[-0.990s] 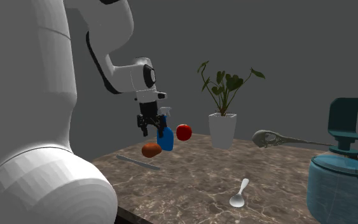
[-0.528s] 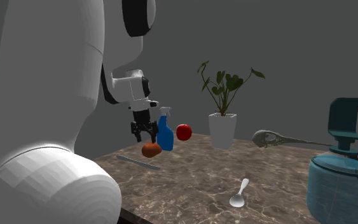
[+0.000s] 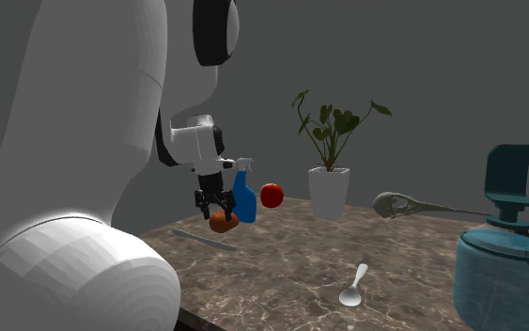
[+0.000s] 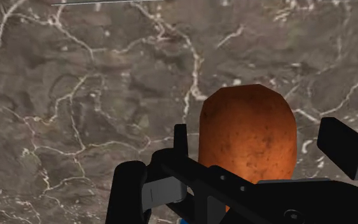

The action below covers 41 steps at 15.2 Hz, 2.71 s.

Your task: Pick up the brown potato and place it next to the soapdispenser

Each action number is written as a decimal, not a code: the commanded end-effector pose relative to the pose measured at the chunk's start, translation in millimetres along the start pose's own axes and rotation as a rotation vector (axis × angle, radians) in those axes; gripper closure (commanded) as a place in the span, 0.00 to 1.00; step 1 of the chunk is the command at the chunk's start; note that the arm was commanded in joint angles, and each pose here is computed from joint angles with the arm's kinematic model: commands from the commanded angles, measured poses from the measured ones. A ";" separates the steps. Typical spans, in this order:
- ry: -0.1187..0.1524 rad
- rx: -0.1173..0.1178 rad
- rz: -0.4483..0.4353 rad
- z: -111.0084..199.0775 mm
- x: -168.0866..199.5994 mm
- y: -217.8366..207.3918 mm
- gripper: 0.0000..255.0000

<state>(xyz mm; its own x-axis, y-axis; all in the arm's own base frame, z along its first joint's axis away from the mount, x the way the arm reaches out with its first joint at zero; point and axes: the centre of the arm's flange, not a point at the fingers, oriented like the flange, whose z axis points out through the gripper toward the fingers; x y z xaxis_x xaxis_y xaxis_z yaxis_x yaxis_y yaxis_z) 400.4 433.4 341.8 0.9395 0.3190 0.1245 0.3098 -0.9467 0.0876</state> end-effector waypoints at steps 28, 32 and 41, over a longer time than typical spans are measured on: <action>0.000 0.000 0.000 -66.7 8.6 5.9 1.00; 0.000 0.000 0.000 -87.6 11.2 7.8 1.00; 0.000 0.000 0.000 -134.5 17.2 11.9 1.00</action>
<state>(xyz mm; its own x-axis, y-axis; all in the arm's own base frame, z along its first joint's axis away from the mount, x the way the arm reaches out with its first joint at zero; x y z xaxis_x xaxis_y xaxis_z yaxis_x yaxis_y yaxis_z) 400.0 434.5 471.6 0.9395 0.3190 0.1251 0.3098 -0.9468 0.0874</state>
